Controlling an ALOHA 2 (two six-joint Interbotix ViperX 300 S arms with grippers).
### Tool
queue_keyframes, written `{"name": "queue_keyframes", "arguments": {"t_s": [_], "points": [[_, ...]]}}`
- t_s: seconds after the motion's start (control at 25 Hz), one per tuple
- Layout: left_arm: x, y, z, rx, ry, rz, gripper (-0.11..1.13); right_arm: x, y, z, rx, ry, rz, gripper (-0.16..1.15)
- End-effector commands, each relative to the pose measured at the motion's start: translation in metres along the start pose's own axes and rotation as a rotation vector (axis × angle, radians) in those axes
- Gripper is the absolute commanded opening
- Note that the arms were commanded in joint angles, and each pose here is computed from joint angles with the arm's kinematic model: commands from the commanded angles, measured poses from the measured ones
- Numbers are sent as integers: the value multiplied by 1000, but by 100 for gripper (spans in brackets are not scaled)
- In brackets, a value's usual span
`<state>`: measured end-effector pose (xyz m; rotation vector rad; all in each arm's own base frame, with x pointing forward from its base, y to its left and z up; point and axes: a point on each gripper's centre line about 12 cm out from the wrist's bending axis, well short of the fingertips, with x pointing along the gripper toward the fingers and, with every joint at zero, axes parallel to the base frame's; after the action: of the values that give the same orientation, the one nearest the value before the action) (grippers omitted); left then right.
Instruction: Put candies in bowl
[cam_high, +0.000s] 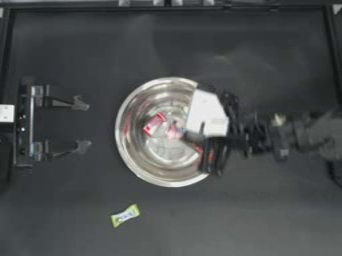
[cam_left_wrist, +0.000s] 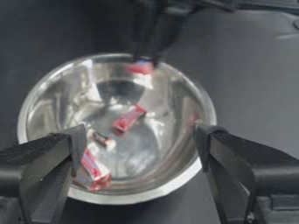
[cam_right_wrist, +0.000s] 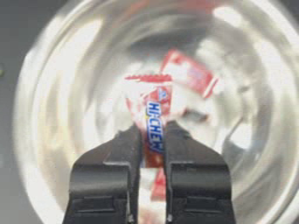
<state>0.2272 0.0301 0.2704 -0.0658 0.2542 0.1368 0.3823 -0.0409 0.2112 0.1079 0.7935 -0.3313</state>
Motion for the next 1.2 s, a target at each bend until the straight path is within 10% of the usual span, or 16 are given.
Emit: {"name": "queue_keyframes", "arguments": {"t_s": [0.04,0.36,0.64,1.2], "points": [[2,0,4,-3,-9,-1,102,2,-19,5,57,-67,27,39],[2,0,4,-7,-9,0,102,29,-27,-9,44,-11,8,44],[2,0,4,-14,-8,-1,102,31,-24,-9,63,-31,40,110],[5,1,-2,-11,36,7,102,-47,-24,-14,106,-204,133,98]]}}
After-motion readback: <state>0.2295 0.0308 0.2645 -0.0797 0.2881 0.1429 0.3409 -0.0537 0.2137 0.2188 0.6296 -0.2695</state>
